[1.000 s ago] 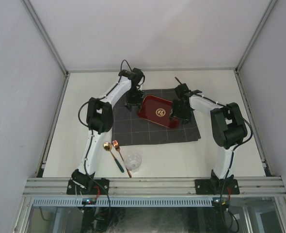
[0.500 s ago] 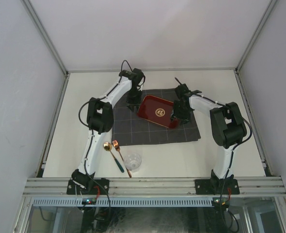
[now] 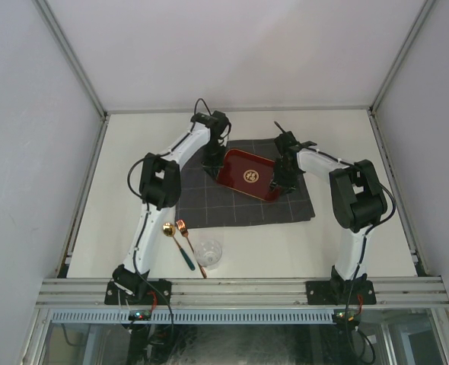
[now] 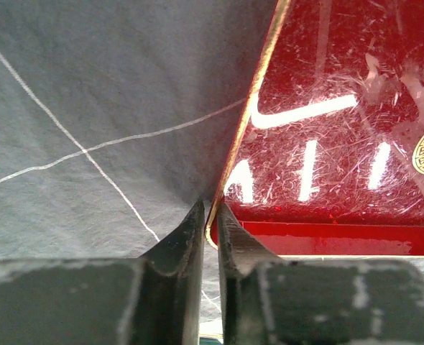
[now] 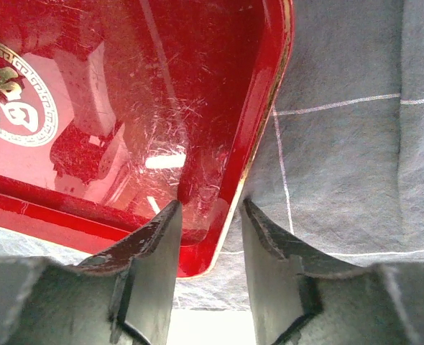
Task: Set the dinner table for one person
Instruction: Adjust the plate on the napkin.
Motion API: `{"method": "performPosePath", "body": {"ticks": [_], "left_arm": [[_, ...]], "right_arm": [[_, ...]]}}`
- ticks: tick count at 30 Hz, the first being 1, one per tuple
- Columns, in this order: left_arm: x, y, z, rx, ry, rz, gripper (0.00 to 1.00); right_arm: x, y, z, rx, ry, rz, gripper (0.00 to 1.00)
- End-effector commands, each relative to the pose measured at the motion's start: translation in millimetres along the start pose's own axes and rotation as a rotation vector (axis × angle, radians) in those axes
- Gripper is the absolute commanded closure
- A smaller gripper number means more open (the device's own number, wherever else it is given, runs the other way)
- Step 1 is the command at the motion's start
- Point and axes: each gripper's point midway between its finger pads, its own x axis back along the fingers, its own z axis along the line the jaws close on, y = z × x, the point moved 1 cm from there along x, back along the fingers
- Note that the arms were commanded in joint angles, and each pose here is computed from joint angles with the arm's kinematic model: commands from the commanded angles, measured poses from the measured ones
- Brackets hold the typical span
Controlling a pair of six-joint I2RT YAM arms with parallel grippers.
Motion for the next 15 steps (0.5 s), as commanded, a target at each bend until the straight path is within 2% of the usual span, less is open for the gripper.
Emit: {"method": "performPosePath", "body": {"ticks": [1,3,6,15], "left_arm": [[5,5,-7,-0.032,-0.013,-0.022,0.91],[3,4,-6,-0.03,-0.012,-0.016,0.98],[4,1,-6,-0.029,-0.009,-0.011,1.0],[28,-4,-5,-0.017,0.002,-0.076,1.0]], "right_arm": [[-4,4,2,0.006,0.016,-0.01,0.65],[-5,4,2,0.007,0.016,-0.007,0.75],[-7,4,2,0.006,0.02,-0.003,1.0],[6,12,3,0.016,0.027,-0.027,1.0]]}}
